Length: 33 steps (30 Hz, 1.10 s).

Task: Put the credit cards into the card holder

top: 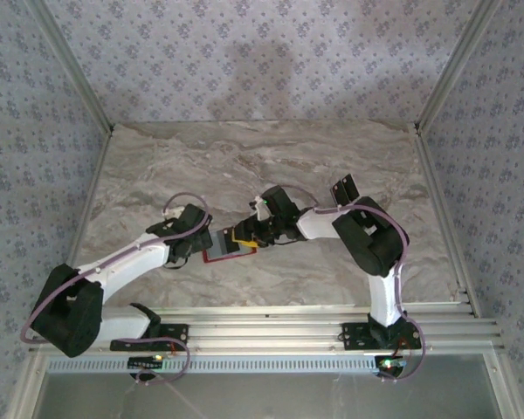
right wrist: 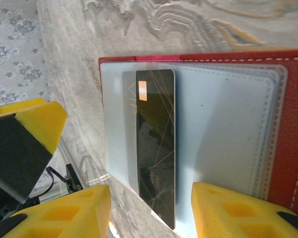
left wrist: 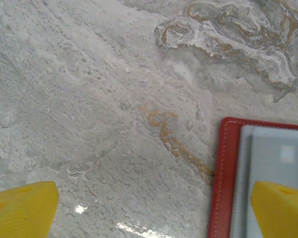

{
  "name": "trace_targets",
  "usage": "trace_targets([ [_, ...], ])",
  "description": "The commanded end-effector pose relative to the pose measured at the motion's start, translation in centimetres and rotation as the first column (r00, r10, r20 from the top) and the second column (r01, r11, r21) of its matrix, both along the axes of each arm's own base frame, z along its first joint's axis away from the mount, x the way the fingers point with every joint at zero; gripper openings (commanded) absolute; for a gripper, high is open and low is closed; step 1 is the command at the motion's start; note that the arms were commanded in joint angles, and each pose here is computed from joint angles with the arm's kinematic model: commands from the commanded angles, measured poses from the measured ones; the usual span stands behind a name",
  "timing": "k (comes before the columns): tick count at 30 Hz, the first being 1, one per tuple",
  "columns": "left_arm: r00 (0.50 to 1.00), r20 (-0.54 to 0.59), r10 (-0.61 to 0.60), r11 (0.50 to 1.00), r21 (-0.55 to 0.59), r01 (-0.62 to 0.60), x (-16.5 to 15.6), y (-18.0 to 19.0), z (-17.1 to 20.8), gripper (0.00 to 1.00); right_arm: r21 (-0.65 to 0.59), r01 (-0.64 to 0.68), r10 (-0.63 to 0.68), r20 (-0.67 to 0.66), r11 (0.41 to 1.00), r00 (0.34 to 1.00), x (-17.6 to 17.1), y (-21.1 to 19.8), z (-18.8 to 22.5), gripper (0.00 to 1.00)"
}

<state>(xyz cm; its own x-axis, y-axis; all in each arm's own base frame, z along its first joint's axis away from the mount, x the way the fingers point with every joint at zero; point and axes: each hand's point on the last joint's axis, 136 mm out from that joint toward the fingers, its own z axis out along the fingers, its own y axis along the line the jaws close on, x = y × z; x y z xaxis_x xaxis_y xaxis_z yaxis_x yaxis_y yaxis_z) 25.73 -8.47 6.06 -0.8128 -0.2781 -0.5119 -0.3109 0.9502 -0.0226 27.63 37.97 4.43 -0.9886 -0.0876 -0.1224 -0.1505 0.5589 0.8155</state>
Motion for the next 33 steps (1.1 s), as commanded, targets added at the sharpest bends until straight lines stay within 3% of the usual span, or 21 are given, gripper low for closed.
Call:
trace_targets([
  [1, 1.000, -0.022, -0.020, 1.000, -0.006, 0.020, -0.2, -0.2, -0.1, 0.99, -0.189, 0.048, -0.062, -0.069, 0.981, 0.996, -1.1, -4.0, -3.9, 0.48],
  [18, 0.996, -0.086, -0.035, 0.999, -0.014, 0.034, -0.6, -0.7, -3.5, 0.99, -0.400, -0.023, 0.099, 0.170, 0.916, 0.980, 0.4, -4.2, 1.7, 0.46],
  [25, 0.994, -0.095, -0.050, 0.999, -0.020, 0.048, -0.4, -1.1, -3.9, 0.99, -0.521, -0.042, 0.158, 0.180, 0.853, 0.971, 1.2, -4.7, 0.2, 0.13],
  [33, 0.992, -0.108, -0.061, 0.998, -0.026, 0.058, -0.2, -1.4, -4.5, 0.99, -0.556, -0.074, 0.187, 0.148, 0.828, 0.971, 0.8, -4.4, -1.7, 0.07],
])
